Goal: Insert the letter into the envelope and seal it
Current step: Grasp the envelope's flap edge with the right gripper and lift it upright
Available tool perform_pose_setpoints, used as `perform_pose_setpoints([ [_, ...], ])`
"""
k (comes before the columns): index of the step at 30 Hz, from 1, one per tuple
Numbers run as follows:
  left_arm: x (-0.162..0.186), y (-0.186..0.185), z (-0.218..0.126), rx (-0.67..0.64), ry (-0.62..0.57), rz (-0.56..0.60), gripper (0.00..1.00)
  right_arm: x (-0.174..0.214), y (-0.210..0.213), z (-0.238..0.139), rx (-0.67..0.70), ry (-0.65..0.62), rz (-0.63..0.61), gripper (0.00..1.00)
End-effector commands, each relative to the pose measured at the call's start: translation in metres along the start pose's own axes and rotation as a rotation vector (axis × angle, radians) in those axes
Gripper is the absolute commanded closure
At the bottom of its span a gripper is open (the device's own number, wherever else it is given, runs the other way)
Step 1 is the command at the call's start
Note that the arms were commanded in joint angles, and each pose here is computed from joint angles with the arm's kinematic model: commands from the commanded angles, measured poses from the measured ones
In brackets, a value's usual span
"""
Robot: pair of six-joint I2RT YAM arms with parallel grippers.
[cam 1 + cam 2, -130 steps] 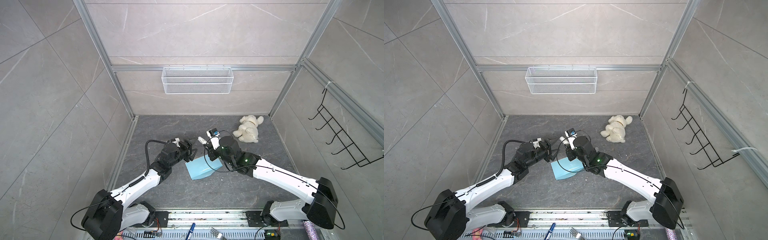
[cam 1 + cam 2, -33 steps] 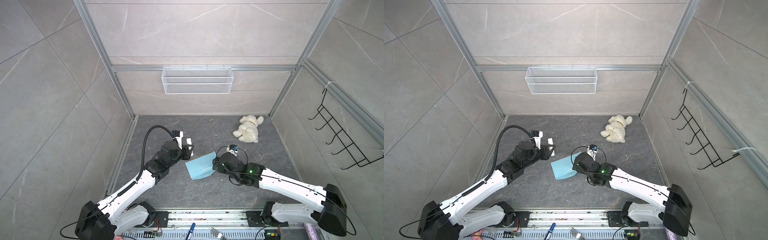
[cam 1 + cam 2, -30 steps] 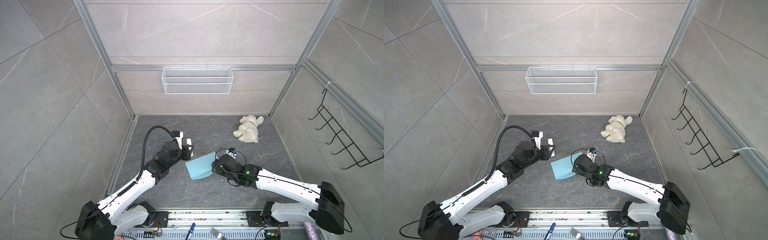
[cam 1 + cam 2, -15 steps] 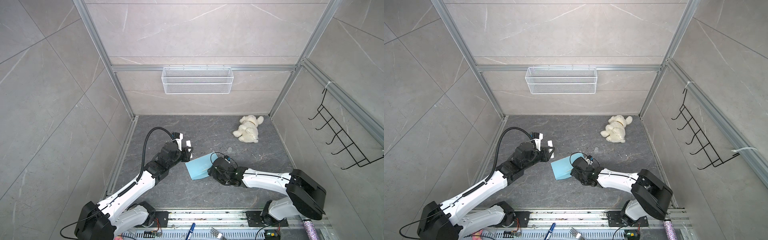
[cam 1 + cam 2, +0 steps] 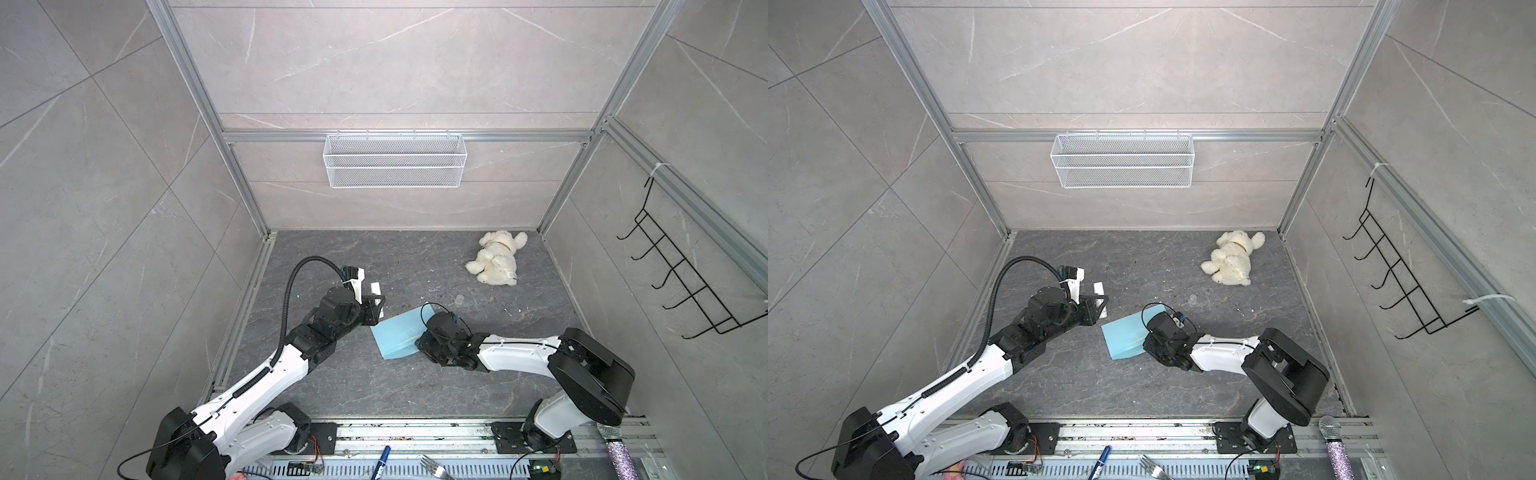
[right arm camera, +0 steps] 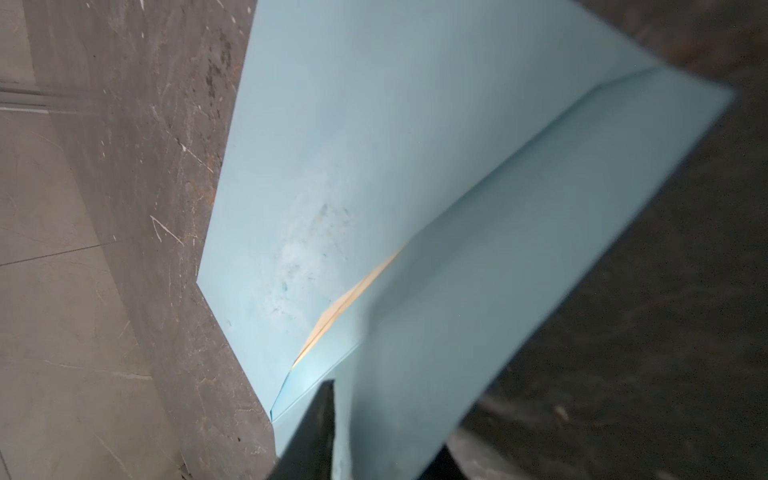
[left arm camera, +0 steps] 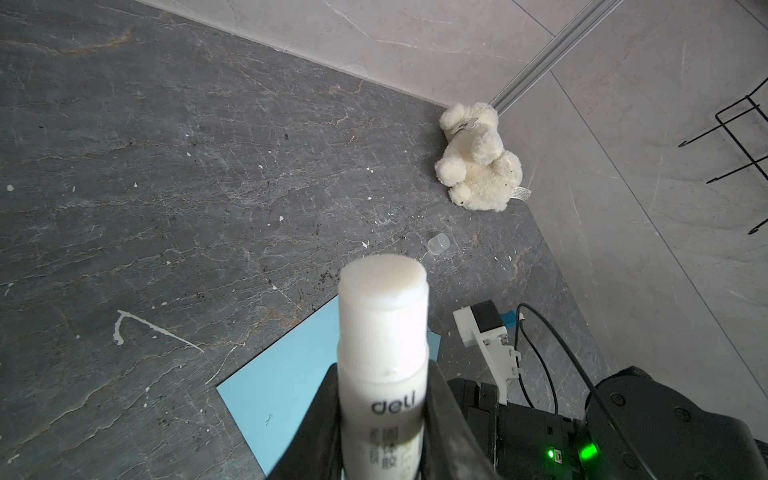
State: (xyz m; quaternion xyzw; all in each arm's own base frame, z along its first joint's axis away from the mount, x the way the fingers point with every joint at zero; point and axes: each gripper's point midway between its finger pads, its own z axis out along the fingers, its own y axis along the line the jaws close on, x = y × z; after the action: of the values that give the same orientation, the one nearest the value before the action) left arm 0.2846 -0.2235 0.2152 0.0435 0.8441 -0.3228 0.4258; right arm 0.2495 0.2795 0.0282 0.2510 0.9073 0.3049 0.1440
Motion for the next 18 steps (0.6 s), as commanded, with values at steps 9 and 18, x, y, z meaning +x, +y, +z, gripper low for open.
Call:
perform_pose_setpoints([
  [9, -0.005, 0.000, 0.001, 0.002, -0.031, 0.054, 1.00, -0.004, 0.002, -0.002, 0.026, 0.078, -0.153, 1.00],
  [18, 0.001, 0.005, 0.011, -0.022, -0.006, 0.083, 1.00, -0.023, 0.000, -0.045, 0.224, 0.243, -0.622, 1.00],
])
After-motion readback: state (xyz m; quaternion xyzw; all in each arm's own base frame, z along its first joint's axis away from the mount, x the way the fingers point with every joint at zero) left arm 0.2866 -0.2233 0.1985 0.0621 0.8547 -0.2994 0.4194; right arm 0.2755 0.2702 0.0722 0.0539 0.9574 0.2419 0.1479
